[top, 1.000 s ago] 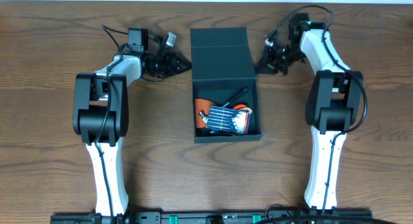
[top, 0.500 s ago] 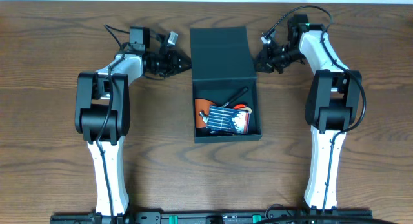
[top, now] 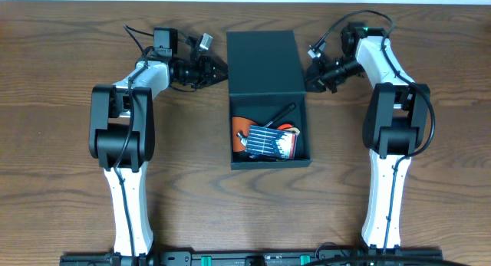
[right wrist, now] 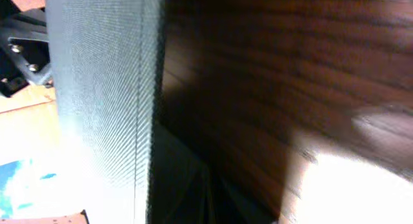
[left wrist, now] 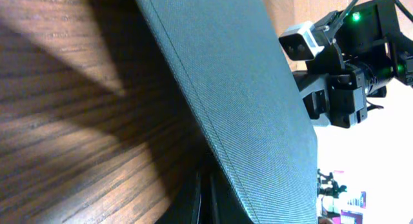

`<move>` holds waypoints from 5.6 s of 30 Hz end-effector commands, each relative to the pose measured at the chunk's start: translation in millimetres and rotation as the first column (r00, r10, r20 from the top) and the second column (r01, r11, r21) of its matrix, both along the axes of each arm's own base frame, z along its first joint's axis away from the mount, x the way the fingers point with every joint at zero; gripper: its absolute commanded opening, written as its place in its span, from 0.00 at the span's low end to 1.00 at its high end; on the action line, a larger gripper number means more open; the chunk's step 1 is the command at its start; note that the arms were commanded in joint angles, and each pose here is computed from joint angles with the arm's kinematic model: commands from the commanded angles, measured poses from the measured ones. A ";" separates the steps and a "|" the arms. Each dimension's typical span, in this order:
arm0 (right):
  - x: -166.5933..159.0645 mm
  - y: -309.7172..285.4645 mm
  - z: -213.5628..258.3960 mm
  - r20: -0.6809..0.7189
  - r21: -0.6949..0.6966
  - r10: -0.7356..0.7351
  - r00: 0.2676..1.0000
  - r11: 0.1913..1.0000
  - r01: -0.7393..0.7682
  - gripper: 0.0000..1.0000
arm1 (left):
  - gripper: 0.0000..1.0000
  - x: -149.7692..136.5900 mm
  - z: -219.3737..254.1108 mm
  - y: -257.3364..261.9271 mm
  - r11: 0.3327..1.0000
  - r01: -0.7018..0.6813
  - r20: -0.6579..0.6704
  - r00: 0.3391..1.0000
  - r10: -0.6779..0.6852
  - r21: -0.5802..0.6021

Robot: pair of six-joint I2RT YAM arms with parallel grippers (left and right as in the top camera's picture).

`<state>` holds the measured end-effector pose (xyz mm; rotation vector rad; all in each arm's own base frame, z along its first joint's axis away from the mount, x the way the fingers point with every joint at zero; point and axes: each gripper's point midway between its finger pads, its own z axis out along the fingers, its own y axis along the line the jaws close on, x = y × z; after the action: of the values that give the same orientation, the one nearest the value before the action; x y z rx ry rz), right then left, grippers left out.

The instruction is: Pack container

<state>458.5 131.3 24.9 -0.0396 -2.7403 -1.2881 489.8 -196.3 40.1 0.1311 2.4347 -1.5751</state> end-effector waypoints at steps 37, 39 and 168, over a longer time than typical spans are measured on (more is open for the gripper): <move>15.1 6.3 130.1 0.263 -0.084 0.110 0.958 0.992 -0.091 0.01 | 0.06 -10.9 128.0 -21.5 0.998 0.057 0.232 0.971 -0.052 -0.014; 8.4 2.9 133.7 0.241 -0.124 0.123 0.963 0.988 -0.096 0.01 | 0.05 -19.4 141.9 -20.4 0.998 0.056 0.219 0.974 -0.052 -0.012; -226.9 -126.0 172.1 0.870 -0.388 -0.094 0.484 0.476 0.789 0.99 | 0.98 -322.5 198.3 196.7 0.382 -0.706 0.730 0.675 0.109 0.596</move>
<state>243.1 19.5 213.2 -0.5352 -4.0297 -0.0098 172.4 -0.9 251.3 0.0458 2.1736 0.0603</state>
